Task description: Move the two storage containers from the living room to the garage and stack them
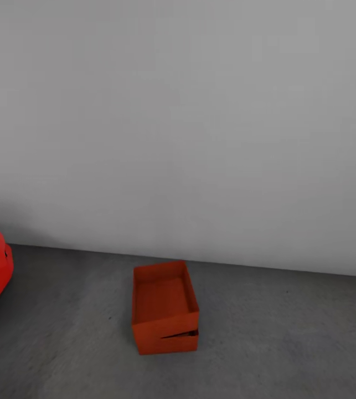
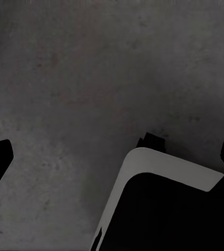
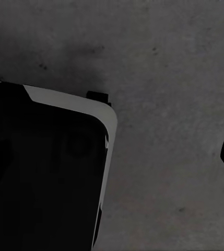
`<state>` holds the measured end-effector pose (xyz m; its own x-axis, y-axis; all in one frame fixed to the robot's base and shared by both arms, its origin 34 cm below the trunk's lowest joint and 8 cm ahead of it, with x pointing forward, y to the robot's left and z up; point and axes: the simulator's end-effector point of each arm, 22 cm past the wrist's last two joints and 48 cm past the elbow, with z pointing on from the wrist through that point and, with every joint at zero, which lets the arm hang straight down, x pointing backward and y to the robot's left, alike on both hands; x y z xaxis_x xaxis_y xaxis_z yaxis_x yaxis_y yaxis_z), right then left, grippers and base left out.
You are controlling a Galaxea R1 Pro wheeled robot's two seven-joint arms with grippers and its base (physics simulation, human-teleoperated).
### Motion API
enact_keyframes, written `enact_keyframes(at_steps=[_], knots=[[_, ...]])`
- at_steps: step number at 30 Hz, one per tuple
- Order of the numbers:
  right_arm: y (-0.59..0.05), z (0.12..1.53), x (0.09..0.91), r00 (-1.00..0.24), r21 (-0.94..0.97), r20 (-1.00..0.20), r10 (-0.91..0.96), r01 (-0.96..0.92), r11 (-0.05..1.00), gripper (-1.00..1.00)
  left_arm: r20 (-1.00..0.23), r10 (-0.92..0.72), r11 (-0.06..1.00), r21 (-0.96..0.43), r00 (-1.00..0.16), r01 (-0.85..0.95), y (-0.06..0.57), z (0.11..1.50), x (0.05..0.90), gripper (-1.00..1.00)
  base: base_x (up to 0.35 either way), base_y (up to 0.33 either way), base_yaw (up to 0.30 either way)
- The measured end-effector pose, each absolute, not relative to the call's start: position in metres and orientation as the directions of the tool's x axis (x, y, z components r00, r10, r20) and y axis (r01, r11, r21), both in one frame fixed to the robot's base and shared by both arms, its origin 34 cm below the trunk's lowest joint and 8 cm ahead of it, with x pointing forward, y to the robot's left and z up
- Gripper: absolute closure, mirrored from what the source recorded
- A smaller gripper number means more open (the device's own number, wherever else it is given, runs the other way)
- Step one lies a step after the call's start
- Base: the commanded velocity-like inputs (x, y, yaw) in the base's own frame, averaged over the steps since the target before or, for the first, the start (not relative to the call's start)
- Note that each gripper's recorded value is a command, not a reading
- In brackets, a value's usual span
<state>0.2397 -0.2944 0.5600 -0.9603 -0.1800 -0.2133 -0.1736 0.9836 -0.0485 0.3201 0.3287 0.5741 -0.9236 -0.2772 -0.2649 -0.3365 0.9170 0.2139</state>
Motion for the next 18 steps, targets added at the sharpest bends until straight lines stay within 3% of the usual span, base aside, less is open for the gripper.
enact_keyframes(at_steps=[18], knots=[[-0.2949, 0.5632, 0.2502, -0.955, -0.055, -0.238, -0.178, -0.17, 0.984, -1.0, -0.292, -0.278, 0.917, 0.204, -0.915, -0.343, 0.3289, 0.5797, 0.3306, -1.0, 0.0, 0.0, 0.0]])
